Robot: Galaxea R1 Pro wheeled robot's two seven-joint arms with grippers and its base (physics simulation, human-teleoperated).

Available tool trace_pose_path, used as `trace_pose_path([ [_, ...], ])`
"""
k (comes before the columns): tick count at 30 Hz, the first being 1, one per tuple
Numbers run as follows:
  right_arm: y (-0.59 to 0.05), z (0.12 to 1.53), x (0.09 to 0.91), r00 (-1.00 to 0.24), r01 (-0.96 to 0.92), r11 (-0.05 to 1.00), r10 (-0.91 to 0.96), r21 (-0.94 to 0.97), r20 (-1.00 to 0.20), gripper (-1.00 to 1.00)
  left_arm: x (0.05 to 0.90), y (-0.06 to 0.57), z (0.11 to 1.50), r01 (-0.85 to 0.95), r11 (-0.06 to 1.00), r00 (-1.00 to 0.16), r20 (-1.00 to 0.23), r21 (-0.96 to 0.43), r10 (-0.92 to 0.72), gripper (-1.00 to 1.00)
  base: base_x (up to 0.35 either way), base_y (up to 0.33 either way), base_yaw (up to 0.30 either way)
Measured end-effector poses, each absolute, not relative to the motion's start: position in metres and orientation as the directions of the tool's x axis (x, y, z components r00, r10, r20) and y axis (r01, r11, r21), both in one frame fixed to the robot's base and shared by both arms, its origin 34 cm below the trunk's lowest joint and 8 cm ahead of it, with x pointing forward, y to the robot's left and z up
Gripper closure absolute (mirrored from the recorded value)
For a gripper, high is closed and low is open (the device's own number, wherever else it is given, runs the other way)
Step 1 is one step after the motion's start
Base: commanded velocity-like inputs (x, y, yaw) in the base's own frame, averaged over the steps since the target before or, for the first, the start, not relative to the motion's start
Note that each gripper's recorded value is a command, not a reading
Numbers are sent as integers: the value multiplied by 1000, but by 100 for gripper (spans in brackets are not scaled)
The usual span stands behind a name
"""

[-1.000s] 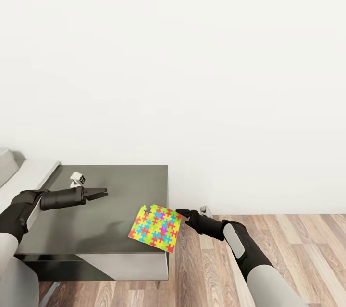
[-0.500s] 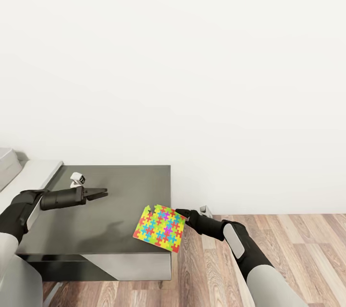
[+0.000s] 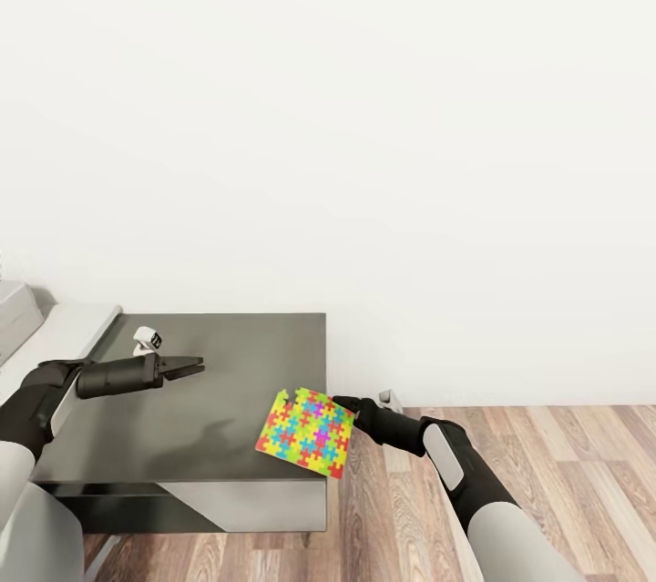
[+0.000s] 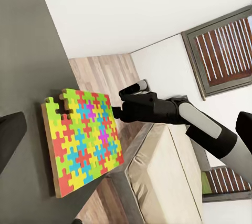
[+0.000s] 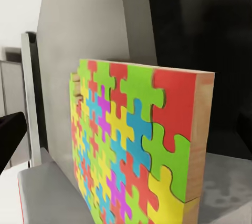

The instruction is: Put all the toys in the child's room - the three board games (two on the bed and one on the table), the two jigsaw puzzles on the table, and the tennis ball on the table - inside the toy box on the table in the child's room.

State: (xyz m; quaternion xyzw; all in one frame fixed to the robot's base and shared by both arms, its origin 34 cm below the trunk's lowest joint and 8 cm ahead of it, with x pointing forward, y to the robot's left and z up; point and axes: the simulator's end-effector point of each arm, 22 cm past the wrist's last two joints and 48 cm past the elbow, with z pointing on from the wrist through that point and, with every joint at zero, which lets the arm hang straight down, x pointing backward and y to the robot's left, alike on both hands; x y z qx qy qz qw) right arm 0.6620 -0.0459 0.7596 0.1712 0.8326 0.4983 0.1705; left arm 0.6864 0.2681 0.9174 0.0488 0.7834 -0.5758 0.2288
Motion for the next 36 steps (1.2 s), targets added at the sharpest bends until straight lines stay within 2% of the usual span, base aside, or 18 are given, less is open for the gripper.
trace_pose_path([
  [15,-46,759,662,-884,115,446,454,888,-114,-100,686,268,917,340,332,-890,-415,-880,-187,-100,0,7,0],
  [16,-46,759,662,-884,115,446,454,888,-114,100,686,268,917,340,332,-890,-415,-880,-187,-100,0,0,0],
  [36,-47,769,661,-883,116,444,456,889,-112,100,687,269,931,331,321,-890,-407,-887,-206,-100,0,0,0],
])
